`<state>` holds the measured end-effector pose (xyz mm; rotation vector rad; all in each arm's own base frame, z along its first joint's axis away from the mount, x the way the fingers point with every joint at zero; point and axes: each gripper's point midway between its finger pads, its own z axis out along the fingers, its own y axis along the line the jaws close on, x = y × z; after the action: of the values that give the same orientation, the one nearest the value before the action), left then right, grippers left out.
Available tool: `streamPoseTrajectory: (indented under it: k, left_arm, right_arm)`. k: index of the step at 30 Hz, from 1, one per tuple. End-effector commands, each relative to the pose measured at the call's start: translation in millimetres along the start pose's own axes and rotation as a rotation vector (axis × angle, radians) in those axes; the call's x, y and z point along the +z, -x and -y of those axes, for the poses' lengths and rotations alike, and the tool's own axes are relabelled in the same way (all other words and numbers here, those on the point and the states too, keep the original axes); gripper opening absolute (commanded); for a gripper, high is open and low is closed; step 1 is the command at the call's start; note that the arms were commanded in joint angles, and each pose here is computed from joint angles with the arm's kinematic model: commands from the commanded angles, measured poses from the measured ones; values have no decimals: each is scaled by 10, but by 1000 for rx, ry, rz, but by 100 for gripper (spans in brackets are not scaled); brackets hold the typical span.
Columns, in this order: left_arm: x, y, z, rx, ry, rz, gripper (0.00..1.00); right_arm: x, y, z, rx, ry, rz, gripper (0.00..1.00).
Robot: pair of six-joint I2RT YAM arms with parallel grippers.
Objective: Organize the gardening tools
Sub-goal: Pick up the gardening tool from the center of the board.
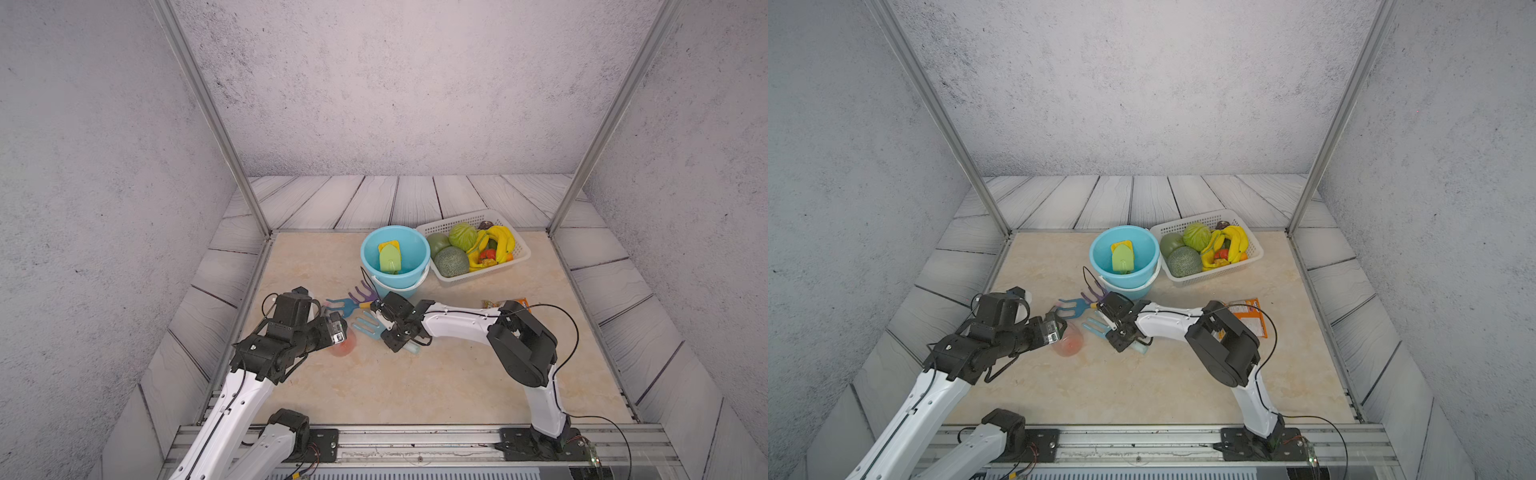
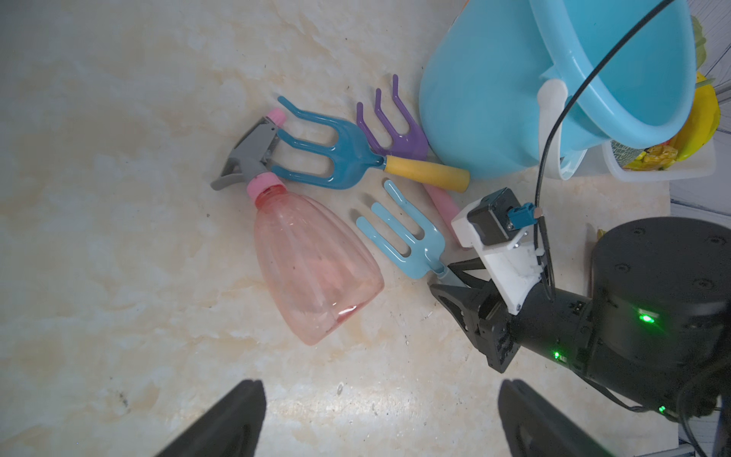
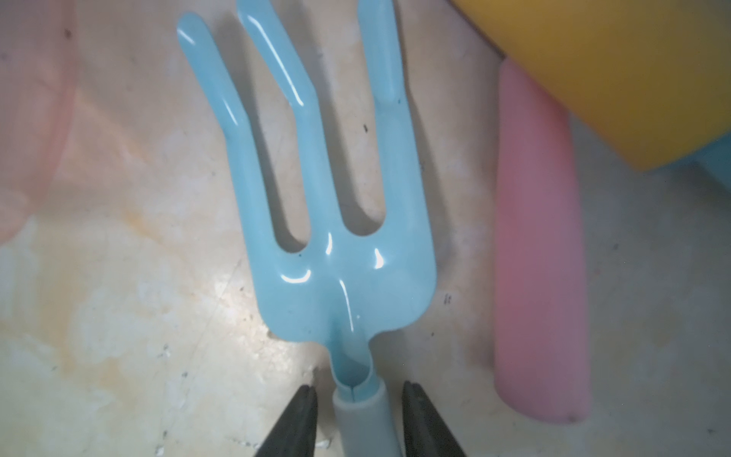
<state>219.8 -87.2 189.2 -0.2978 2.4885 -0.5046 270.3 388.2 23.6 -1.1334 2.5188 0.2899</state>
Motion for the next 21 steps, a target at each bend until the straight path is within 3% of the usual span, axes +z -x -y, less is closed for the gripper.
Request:
streamPoseTrajectory:
  k: [1,11,18,21]
  left_arm:
    - [3,-46,-60,-2,17,-9,99]
    - [-4,-20,-42,-1,11,-5,99]
    - [2,6,-12,0,2,-3,99]
    - [17,7,-1,-5,-4,-5,99]
  right_arm:
    - [69,-29,-15,-13,-16,-26,39]
    - [-48,-112,-19,-18,-25,-26,28]
    - [-197,-288,27,-12,-42,-37,29]
    - [-224,-377,55,-12,-52,-49,34]
